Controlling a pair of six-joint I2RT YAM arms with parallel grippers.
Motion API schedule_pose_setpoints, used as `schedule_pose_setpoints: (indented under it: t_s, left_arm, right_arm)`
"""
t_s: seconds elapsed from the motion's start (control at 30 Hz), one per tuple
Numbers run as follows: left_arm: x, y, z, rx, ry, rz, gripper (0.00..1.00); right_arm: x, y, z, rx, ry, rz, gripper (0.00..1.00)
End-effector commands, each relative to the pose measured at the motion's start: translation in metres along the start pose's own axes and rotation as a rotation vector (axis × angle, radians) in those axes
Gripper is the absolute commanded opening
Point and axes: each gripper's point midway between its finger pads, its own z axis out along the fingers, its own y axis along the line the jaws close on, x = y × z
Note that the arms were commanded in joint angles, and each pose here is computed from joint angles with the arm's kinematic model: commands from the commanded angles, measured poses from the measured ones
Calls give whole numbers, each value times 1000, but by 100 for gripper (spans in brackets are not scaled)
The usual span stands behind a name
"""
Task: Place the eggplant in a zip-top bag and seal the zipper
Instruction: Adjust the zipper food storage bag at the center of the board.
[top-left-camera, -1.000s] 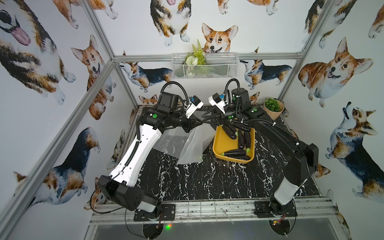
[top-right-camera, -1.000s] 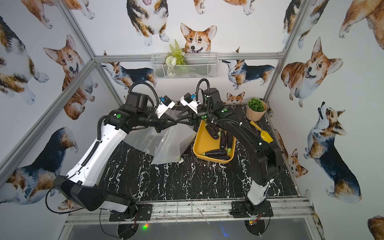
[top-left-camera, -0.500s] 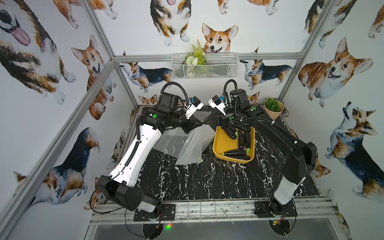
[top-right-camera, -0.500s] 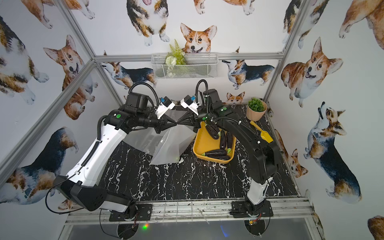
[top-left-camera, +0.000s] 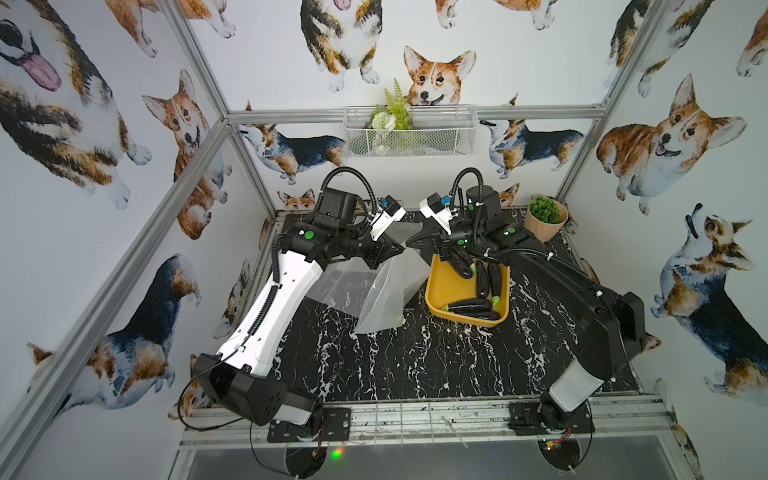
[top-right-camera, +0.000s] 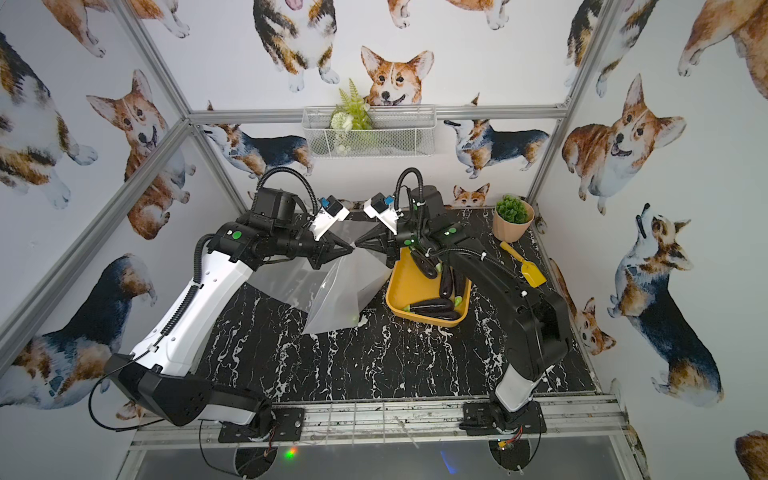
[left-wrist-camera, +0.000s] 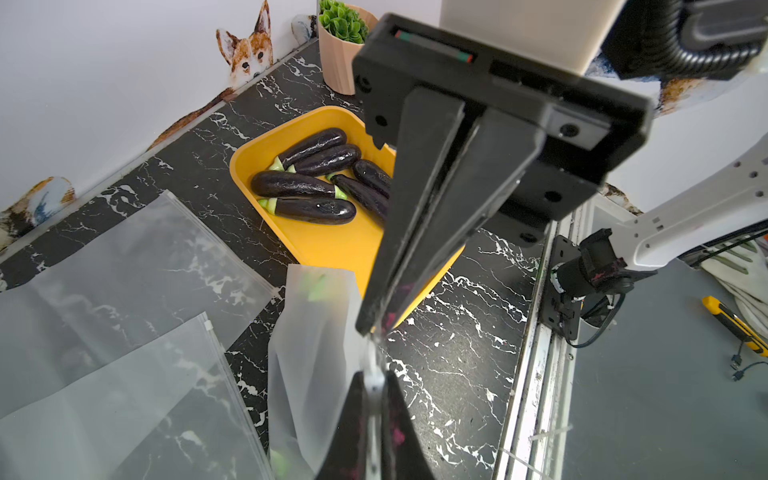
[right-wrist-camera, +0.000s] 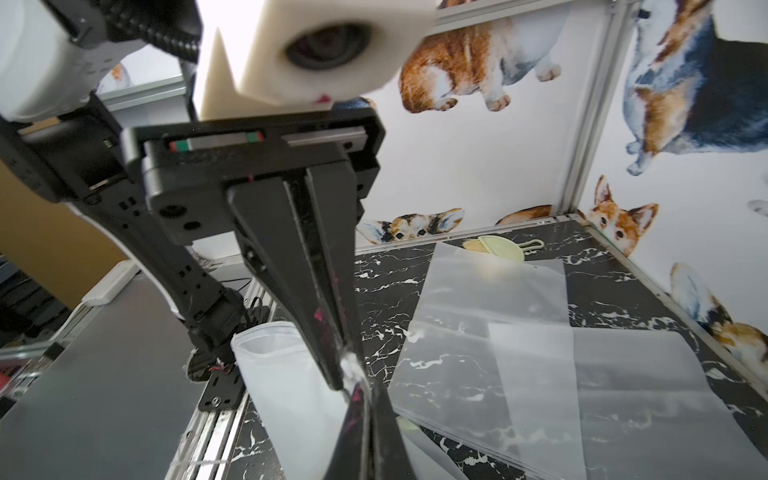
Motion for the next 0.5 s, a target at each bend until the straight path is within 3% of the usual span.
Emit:
schedule_pose_setpoints:
  t_s: [0.0,0.1,0.23,0.37,0.47]
  left_arm:
    - [-2,2,-2,-17,-16,15,0]
    - [-1,3,-2,-21,-14,11,0]
    - [-2,2,-4,-20,-19,19,0]
    - [-5,-4,-7,4,-18,46,0]
    - [-8,-7,-8,21,-23,61,0]
  right_arm:
    - [-27,-17,-4,112,-96,-37,0]
    - [-25,-19,-4,116,-95,-26,0]
    - [-21,-3,-5,-1,-72,-23,0]
    - [0,24,-12,-159,17,-80,37]
    - [9,35,-14,-200,61,-103,46]
